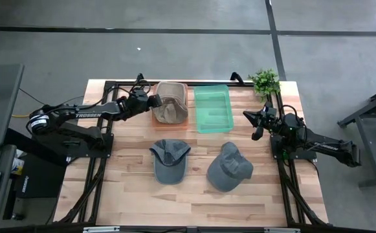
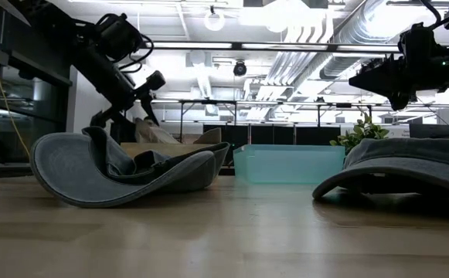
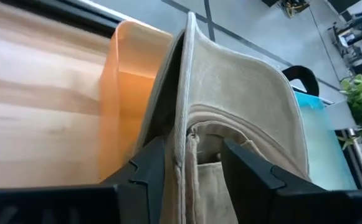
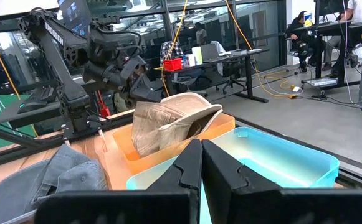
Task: Pick & Place hat
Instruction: Put the left black cap into the blue bin
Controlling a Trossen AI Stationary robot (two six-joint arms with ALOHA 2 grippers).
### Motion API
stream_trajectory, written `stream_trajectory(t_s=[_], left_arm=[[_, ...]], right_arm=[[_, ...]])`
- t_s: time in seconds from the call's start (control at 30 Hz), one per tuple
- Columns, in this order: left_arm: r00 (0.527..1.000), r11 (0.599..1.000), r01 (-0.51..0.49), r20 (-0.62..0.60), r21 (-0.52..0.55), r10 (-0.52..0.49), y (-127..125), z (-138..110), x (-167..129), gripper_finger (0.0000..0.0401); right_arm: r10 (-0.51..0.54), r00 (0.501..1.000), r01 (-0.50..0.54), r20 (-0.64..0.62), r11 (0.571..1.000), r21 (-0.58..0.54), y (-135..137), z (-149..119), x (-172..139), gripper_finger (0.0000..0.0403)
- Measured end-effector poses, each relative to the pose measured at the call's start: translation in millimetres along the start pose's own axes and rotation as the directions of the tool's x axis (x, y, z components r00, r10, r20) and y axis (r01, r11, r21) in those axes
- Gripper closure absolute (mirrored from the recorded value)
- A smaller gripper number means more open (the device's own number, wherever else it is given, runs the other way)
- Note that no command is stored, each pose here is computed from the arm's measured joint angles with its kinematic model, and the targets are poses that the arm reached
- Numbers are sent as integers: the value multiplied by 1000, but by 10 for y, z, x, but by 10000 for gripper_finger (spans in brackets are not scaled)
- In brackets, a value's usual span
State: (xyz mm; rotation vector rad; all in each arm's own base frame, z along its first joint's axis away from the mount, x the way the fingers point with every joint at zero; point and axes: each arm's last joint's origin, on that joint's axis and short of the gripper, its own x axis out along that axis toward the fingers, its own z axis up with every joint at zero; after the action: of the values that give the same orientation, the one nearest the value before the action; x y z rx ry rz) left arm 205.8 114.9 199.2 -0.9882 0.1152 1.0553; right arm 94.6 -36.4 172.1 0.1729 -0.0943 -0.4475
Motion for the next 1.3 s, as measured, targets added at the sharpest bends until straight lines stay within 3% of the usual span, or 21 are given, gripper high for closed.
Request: stream_trajectory(t_s=[0.4,0.8,1.3], left_arm=[[994,985,-56,106,163,39,13,101,-158,229],[993,980,-26,119,199,2,-141,231,-533,226],[987,952,161,-29,261,-158,-467,17,-969,226]], right_arm=[[0,1000,0,0,1000,0,0,1,0,398],[0,1000,0,0,1000,0,0,0,0,398],[0,1000,0,0,1000,0,0,1,0,398]])
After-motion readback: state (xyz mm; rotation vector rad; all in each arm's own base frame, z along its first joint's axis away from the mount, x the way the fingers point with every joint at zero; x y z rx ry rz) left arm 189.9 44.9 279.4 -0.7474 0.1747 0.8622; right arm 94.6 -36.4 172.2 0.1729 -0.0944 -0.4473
